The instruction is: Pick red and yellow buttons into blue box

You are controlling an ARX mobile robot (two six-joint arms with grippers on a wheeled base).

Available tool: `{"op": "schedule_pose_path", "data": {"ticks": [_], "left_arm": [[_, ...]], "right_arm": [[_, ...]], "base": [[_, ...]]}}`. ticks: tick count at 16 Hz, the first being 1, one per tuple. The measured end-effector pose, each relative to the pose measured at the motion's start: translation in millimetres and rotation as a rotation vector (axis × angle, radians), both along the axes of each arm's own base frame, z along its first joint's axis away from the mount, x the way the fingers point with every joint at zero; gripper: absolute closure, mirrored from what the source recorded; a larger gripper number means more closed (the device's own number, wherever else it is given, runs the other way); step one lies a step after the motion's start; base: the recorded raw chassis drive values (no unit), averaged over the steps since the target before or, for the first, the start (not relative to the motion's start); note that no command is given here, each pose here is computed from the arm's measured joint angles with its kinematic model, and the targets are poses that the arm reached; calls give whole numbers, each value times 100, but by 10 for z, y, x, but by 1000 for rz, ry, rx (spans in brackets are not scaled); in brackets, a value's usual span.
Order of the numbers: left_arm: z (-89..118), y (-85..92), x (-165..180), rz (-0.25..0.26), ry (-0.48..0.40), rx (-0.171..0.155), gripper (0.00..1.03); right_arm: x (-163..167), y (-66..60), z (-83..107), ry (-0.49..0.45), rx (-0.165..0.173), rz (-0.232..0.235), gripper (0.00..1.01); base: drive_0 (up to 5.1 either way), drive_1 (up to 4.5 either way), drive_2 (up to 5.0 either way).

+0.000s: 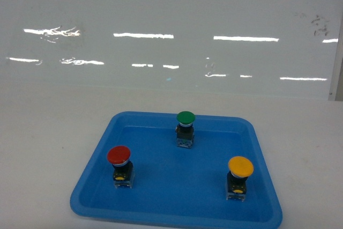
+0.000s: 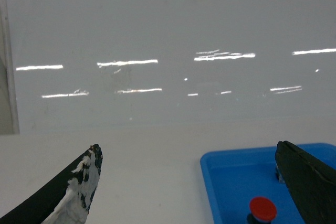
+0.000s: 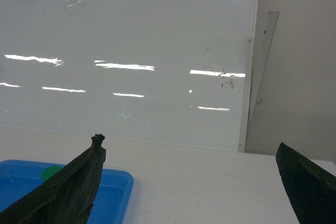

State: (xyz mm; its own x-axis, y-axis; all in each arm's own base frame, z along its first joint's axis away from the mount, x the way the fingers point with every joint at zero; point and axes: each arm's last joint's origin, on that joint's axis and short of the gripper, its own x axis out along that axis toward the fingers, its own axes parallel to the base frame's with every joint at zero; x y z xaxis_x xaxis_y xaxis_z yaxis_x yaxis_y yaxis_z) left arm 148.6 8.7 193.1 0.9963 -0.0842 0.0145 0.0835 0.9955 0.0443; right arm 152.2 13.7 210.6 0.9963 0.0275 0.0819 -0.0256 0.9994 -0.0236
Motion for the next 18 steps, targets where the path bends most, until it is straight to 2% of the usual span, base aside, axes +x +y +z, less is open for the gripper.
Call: {"op": "schedule_pose_path", "data": {"ticks": [2,3,4,5,6,7,9,12,14,15,18], "left_arm": [[43,-13,91,-14,3,11,5],[60,-43,243,-56,45,7,5],[47,-69,331,-72,68,8,5],[-33,-121,595,-88,132,16,5],[-106,-153,844,-75,177,45,5],[-125,-149,857,-63,189,66,5],[-124,-150,857,-63,188,67,5],[-125,-150,858,-63,189,67,5],[-124,-150,857,-63,189,67,5],[-125,-150,858,-63,189,67,5],[-125,-149,858,-63,189,67,5]], "right_arm": [[88,27,24,12,-8,9,3],[206,61,10,61,-18,17,3],[282,90,-18,87,-28,20,3],[411,175,1,89,-49,31,3],[532,276,-84,127,-99,44,3],[504,297,-89,134,-137,59,3],[565,276,-130,143,-145,69,3],[923,245,-442,325,-178,97,3],[1103,275,-471,364,-244,196,3],[1149,322,-444,367,-257,250,3],[1290,511,-493,397,-251,340,3]], "base": [[0,0,0],[0,0,0],[0,0,0],[0,0,0],[0,0,0],[0,0,0],[0,0,0],[0,0,0],[0,0,0],[0,0,0],[0,0,0]]}}
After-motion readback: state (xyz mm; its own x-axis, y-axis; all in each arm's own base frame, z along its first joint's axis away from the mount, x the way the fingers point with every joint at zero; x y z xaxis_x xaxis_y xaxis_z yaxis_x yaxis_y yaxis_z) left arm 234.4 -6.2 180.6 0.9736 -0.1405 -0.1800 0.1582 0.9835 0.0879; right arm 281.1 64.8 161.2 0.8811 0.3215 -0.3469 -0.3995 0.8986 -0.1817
